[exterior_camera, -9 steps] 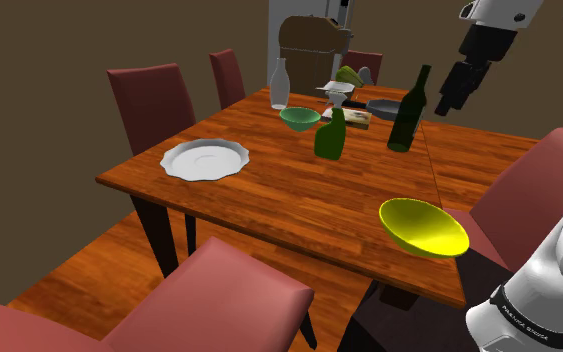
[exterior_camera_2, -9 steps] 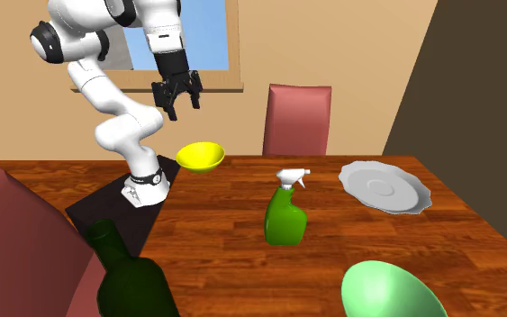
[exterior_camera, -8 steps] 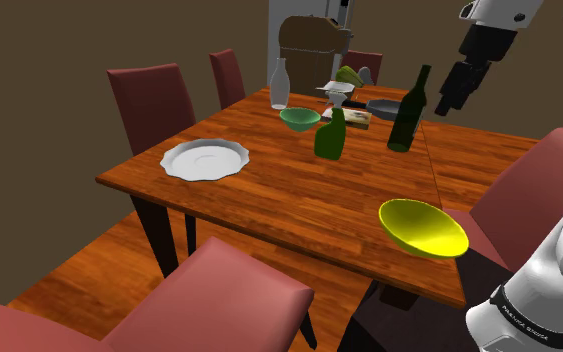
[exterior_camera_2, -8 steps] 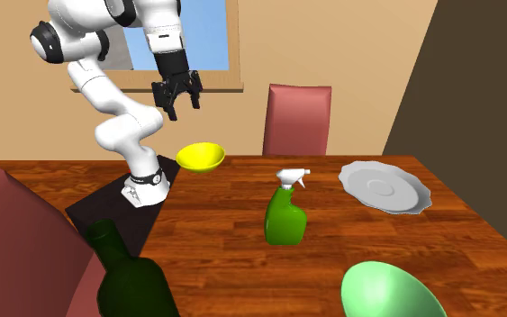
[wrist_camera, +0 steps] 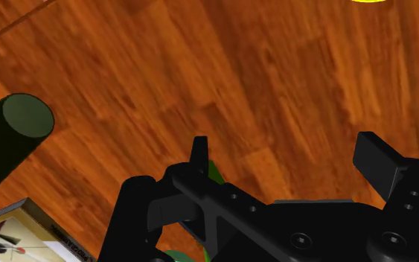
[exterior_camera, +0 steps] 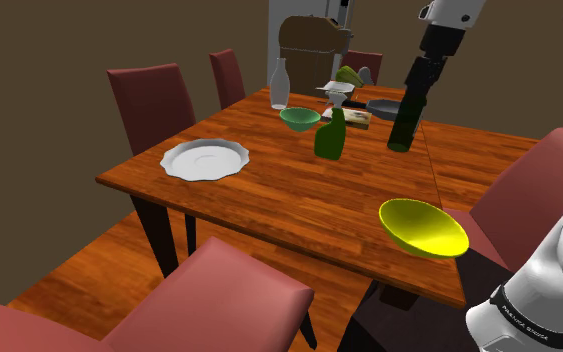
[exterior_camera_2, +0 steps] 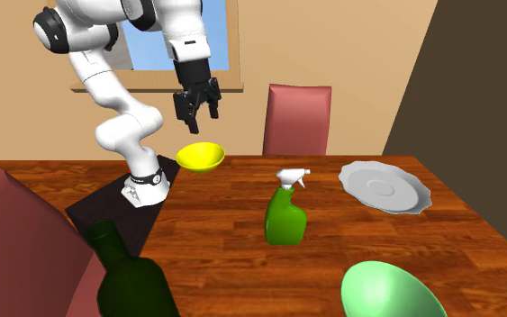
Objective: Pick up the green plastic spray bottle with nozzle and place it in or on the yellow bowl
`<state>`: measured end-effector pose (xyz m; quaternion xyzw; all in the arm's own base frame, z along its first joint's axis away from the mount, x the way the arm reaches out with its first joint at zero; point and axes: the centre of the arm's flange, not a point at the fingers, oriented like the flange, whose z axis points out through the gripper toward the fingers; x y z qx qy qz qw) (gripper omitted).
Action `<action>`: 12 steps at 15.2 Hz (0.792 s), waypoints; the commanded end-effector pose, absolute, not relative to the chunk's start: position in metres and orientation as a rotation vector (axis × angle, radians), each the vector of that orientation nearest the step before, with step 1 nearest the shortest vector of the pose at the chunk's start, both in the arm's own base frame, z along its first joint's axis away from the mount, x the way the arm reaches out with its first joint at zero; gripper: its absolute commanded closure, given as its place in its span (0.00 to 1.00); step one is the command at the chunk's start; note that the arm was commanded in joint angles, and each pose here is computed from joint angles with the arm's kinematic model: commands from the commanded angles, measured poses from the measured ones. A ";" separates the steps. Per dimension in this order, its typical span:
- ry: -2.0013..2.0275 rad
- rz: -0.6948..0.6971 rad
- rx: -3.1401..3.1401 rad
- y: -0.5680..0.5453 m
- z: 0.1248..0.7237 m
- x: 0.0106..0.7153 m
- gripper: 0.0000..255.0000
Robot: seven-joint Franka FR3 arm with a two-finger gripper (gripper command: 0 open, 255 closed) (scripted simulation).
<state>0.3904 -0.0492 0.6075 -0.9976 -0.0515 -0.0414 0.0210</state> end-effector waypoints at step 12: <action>-0.397 -0.104 -3.055 -0.079 0.583 0.561 0.00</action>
